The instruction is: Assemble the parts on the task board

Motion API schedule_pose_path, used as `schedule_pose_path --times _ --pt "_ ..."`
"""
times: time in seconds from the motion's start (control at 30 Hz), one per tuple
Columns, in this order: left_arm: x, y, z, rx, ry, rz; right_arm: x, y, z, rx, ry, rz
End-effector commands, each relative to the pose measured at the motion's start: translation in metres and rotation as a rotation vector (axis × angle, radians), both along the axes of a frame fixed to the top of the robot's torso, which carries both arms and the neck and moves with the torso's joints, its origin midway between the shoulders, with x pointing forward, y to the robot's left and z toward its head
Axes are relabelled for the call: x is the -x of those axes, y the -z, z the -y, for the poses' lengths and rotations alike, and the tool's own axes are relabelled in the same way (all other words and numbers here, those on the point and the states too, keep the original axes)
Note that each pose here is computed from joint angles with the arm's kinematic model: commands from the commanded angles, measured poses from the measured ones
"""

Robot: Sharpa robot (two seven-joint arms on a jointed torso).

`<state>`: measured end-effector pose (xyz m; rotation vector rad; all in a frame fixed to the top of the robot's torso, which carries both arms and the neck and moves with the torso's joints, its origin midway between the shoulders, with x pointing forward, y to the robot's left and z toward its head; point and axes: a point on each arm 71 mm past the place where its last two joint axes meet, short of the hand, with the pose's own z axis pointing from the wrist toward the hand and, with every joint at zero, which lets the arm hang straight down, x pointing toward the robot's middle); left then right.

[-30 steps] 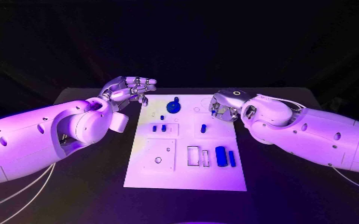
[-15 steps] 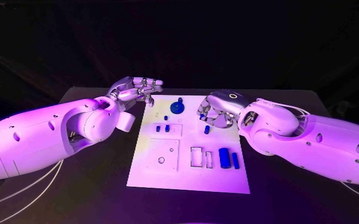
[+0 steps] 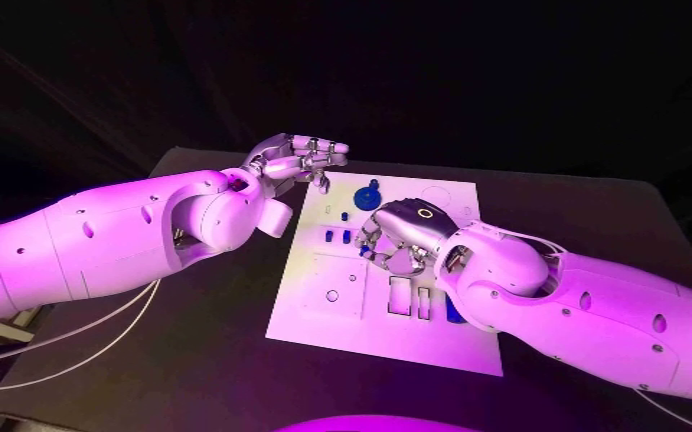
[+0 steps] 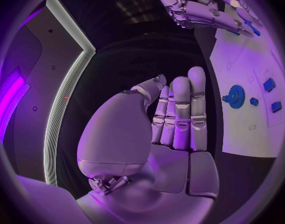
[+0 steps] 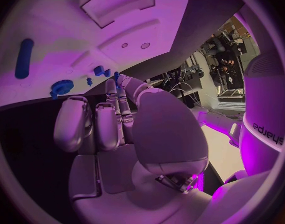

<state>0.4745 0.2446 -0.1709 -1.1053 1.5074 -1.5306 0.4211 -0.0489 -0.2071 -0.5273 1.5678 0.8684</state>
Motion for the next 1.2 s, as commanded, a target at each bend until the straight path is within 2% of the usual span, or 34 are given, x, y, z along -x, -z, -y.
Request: schedule_pose_path --times 0.03,0.2,0.37,1.2 --pt "0.0006 -0.0012 0.004 0.015 0.025 0.004 0.001 0.008 -0.005 0.005 -0.017 0.008" --pt "0.0009 -0.0014 0.005 0.016 0.026 0.004 0.004 0.02 -0.011 0.013 -0.022 -0.011" --pt "0.001 -0.0014 0.005 0.015 0.026 0.004 0.005 0.026 -0.013 0.019 -0.024 -0.022" --pt "0.0003 -0.0009 0.006 0.016 0.036 -0.001 0.006 0.041 -0.015 0.052 -0.032 -0.055"
